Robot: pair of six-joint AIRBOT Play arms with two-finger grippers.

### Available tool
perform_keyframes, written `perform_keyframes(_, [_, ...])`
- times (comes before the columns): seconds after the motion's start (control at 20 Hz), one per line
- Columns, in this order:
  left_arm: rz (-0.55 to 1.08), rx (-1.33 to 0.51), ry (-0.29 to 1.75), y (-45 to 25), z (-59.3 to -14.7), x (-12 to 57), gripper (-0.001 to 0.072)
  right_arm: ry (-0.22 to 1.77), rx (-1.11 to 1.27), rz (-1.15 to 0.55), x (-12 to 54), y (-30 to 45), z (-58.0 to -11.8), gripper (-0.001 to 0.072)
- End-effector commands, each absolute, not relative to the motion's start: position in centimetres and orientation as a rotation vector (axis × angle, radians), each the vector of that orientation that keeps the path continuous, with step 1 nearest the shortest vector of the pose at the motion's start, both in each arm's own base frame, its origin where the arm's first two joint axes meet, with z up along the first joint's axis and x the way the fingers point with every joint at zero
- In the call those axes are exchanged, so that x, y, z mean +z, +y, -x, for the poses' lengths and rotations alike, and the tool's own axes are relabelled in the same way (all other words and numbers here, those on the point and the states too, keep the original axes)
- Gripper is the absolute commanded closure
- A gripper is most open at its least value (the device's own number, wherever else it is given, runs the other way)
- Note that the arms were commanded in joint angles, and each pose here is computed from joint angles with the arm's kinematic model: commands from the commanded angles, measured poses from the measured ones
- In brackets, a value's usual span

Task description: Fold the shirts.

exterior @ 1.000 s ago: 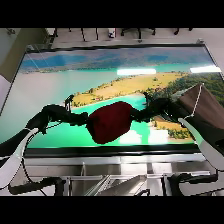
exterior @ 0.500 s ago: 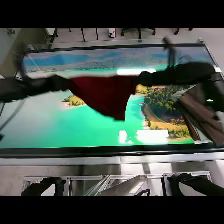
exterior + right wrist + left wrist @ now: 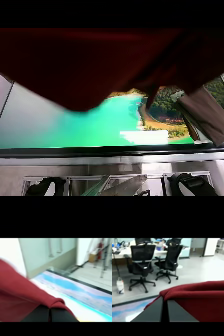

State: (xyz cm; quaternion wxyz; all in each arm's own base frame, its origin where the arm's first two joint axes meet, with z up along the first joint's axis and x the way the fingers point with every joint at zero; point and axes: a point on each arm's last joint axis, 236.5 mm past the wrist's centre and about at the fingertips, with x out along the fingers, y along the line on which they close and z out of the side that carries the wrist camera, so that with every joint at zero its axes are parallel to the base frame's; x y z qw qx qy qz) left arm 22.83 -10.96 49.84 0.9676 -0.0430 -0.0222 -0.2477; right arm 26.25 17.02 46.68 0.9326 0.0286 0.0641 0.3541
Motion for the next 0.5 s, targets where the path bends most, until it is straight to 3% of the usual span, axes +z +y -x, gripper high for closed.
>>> perform_keyframes(0.0, [0.072,-0.471,0.132,-9.9,-24.8,45.9,0.0697,0.299,0.698,-0.01,42.2,16.7,-28.5,0.0692])
perform_keyframes(0.15, [0.141,-0.567,0.45,-11.1,-29.9,36.6,0.0697,0.606,0.759,-0.066,32.5,18.7,-32.8,0.0692])
perform_keyframes(0.3, [0.219,-0.646,0.8,-14.3,-33.9,22.6,0.0697,0.916,0.763,-0.17,19.3,20.7,-36.1,0.0692])
perform_keyframes(0.45, [0.186,-0.578,1.101,-15.8,-35.1,6.8,0.0696,1.157,0.674,-0.264,5.4,21.9,-37.3,0.0692])
